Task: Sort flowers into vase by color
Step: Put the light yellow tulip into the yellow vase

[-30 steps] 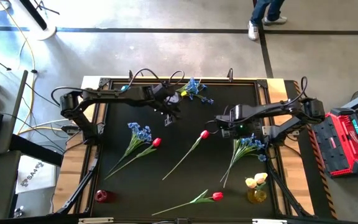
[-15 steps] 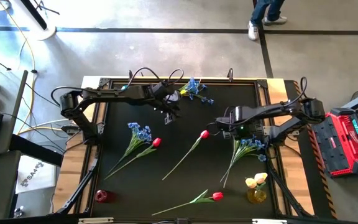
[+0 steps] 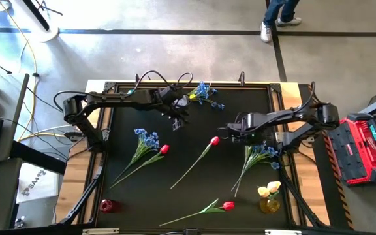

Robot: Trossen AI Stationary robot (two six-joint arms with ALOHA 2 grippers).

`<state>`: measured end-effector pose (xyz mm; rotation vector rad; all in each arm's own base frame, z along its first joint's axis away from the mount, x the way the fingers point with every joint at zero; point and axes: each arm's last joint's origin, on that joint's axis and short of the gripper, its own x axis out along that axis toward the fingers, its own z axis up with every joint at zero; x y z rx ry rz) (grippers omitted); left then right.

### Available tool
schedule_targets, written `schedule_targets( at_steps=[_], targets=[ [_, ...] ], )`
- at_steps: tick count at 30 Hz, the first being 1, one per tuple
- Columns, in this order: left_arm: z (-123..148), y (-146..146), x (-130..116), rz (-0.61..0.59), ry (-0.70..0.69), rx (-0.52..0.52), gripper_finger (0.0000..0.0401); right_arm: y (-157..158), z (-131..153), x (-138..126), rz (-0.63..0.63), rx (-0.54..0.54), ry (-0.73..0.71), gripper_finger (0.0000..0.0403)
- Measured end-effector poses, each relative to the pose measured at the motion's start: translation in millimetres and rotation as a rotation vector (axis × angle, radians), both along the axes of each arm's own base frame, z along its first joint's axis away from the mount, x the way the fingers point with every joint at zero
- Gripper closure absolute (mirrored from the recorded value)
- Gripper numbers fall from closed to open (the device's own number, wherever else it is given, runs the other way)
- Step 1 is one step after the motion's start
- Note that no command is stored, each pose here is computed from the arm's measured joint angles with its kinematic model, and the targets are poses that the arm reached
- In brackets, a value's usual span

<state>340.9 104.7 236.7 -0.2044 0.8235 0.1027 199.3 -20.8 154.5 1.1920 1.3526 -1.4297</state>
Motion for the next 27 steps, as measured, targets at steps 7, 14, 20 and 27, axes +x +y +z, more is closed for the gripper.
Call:
schedule_targets(
  at_steps=[7,14,20,27],
  targets=[
    [-1,0,-1,-0.006,0.014,0.002,0.0206,5,-9,-4,-0.015,-0.007,-0.008,0.0345],
    [-1,2,-2,-0.006,0.014,0.009,0.0206,3,-6,2,-0.001,-0.061,-0.043,0.0381],
    [-1,2,-2,-0.005,0.013,0.009,0.0206,3,-10,-2,0.02,-0.074,-0.031,0.04],
    [-1,2,-2,-0.004,0.016,0.007,0.0206,12,26,17,0.083,-0.104,-0.156,0.0398]
  ],
)
